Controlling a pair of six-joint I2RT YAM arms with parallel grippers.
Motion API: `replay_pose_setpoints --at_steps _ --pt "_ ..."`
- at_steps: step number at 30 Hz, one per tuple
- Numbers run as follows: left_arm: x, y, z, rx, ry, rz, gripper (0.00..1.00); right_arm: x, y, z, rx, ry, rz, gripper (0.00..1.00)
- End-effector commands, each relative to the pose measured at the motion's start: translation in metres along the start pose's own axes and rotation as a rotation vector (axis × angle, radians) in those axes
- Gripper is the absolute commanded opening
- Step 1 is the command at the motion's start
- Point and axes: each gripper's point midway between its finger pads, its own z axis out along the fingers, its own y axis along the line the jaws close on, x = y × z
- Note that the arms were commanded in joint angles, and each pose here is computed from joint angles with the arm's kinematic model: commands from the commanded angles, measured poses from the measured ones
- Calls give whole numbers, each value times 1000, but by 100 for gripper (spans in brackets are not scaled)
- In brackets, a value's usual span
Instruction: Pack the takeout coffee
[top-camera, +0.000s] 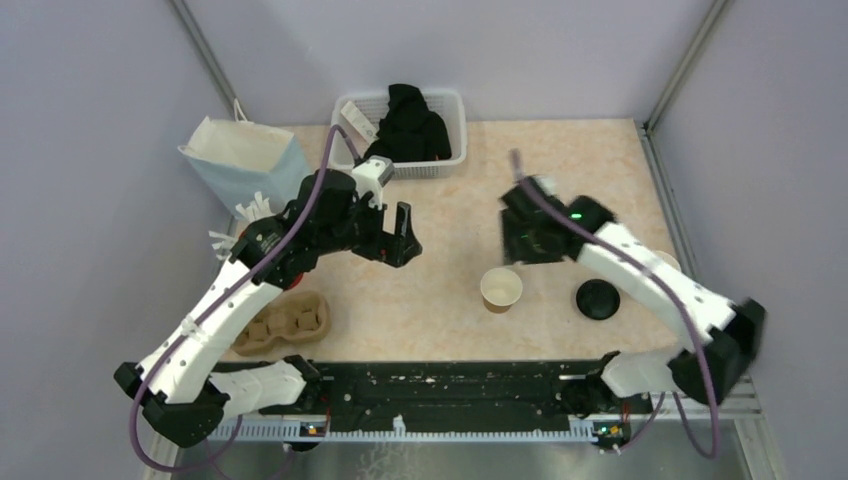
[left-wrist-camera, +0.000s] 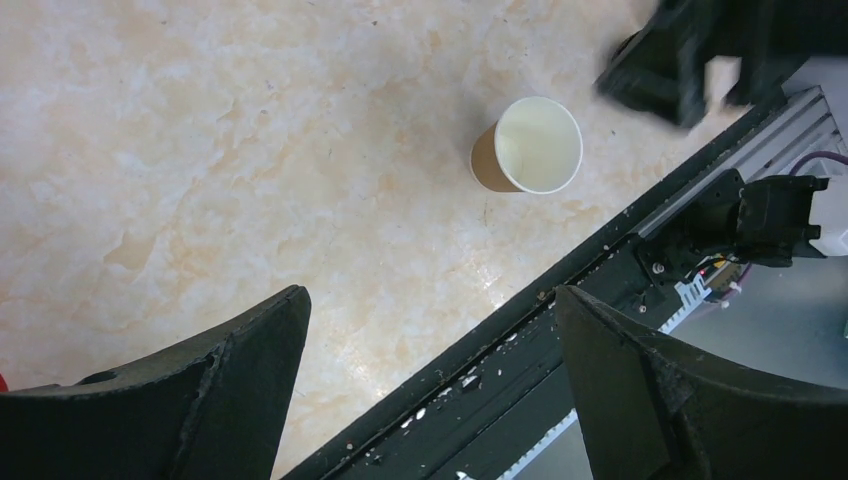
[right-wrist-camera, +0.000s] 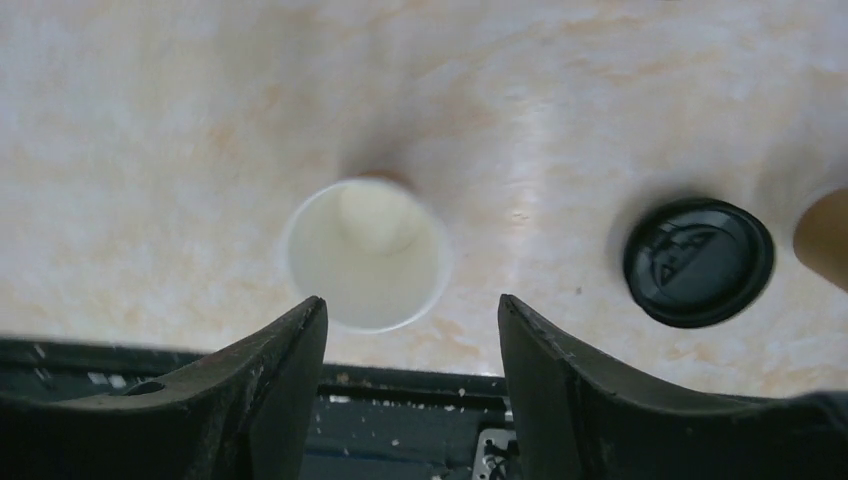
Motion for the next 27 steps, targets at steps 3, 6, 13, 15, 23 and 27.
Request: replay_pose_setpoints --at_steps 3,6,13,15,23,27 --pt "-24 -14 2 52 -36 21 98 30 -122 11 5 45 452 64" --pt "-29 -18 8 71 -27 37 98 58 -149 32 35 143 534 64" --pt "-31 -30 30 140 21 50 98 79 -157 70 52 264 567 58" --pt "-31 -32 35 151 35 59 98 86 -157 81 60 307 564 53" --pt "-31 -30 42 150 58 96 98 91 -165 101 115 335 566 33" --pt "-31 -28 43 145 58 102 98 89 -168 108 133 335 566 26"
